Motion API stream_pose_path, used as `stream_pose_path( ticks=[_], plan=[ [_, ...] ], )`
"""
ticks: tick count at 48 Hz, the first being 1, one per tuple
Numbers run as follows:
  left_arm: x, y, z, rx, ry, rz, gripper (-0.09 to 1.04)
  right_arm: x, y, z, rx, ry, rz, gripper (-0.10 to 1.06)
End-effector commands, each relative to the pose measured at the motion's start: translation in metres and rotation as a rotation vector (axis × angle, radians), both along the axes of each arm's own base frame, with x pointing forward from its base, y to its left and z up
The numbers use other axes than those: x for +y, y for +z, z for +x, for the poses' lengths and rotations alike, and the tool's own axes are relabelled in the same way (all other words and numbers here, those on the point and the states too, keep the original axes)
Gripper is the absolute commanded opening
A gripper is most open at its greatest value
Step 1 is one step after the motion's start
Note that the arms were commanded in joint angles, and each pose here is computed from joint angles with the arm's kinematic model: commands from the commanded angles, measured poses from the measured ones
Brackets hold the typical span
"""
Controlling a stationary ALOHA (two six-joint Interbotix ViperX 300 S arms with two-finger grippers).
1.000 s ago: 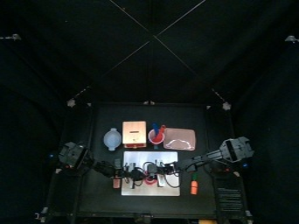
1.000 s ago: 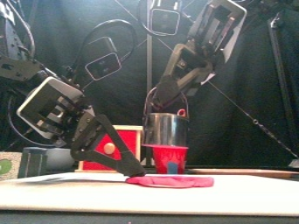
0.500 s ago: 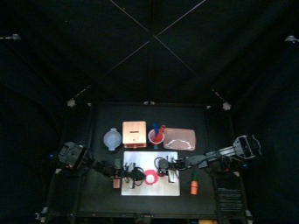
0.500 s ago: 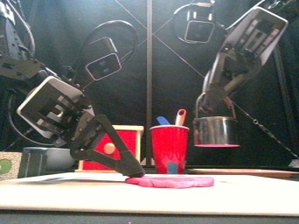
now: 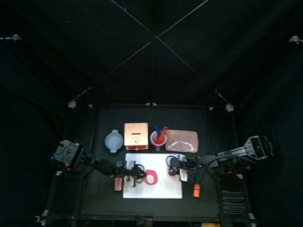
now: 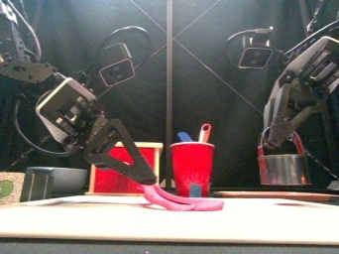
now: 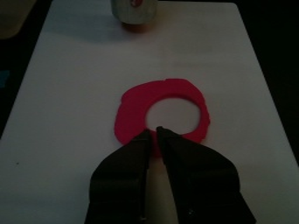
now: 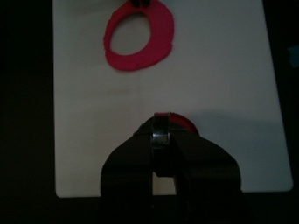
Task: Get the cutter from the drawer then cut the dough then place the extra dough in the bowl
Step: Place the extra dough in the bowl
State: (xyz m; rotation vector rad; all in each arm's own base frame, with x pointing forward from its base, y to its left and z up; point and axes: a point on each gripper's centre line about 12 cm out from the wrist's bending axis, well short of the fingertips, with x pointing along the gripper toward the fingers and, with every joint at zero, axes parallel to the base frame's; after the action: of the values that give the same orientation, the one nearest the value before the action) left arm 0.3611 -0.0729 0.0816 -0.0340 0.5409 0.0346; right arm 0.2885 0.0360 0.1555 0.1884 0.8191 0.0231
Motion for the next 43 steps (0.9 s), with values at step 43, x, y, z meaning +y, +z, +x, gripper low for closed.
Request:
stream_pose_path(
  ticks=[43],
  plan=[
    [0.016,0.037,0.008,-0.104,0.043,-0.019,0.6,0.0,0.015,0.01,-0.119,-0.052,0.056,0.82]
  ],
)
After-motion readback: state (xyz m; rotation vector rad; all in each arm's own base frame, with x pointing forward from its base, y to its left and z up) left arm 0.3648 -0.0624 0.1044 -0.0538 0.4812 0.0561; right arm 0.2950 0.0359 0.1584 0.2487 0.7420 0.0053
